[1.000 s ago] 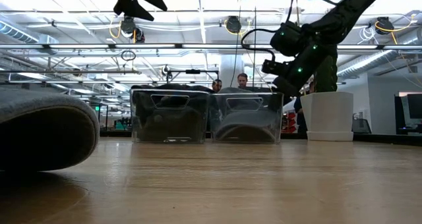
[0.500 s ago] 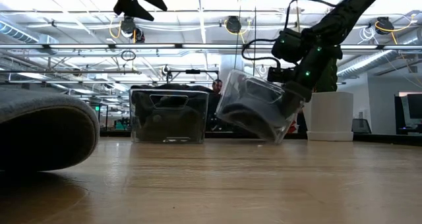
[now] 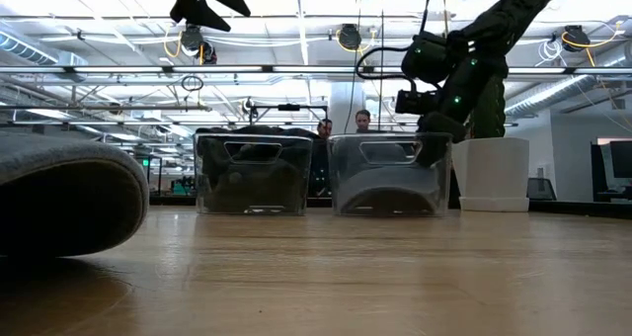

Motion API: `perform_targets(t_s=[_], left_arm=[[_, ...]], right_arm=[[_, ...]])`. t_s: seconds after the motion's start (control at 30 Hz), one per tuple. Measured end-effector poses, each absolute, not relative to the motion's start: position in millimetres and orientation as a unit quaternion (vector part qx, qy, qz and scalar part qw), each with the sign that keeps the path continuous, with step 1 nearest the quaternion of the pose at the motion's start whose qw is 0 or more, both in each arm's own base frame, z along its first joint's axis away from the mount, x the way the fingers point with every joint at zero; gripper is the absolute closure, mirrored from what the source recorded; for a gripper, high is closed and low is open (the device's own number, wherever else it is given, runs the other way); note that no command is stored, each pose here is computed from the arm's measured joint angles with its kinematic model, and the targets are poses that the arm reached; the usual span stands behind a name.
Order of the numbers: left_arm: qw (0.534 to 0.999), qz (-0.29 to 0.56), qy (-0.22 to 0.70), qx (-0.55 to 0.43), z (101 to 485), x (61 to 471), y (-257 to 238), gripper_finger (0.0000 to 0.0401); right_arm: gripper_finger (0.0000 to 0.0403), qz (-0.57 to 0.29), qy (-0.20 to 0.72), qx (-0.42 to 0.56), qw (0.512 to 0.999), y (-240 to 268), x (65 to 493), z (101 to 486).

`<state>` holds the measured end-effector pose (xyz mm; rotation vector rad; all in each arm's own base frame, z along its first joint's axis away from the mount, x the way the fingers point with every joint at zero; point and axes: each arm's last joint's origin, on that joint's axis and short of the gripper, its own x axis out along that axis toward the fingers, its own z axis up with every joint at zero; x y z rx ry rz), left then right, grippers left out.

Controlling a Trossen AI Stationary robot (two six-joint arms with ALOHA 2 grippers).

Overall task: Pick & Place hat
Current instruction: Put the top gray cap into the right transparent bin

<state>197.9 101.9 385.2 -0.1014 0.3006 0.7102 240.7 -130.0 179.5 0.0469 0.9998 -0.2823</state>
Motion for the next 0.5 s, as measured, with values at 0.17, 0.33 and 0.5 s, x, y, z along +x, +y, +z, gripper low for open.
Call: perform_targets(t_s=[0.17, 0.33, 0.5], left_arm=[[0.925, 0.346, 0.147, -0.049, 385.2, 197.9, 102.0, 0.0036], [0.925, 0.346, 0.147, -0.049, 385.2, 198.0, 101.9, 0.0036], [0.925, 0.346, 0.147, -0.049, 385.2, 197.9, 101.9, 0.0036]], right_arm=[[0.0403, -0.113, 0.483, 0.024, 0.868, -130.1, 242.3, 175.5], [0.0403, -0.101, 0.500, 0.038, 0.859, -128.6, 245.3, 165.8], [0.0403, -0.094, 0.503, 0.034, 0.859, -124.2, 247.2, 165.0]])
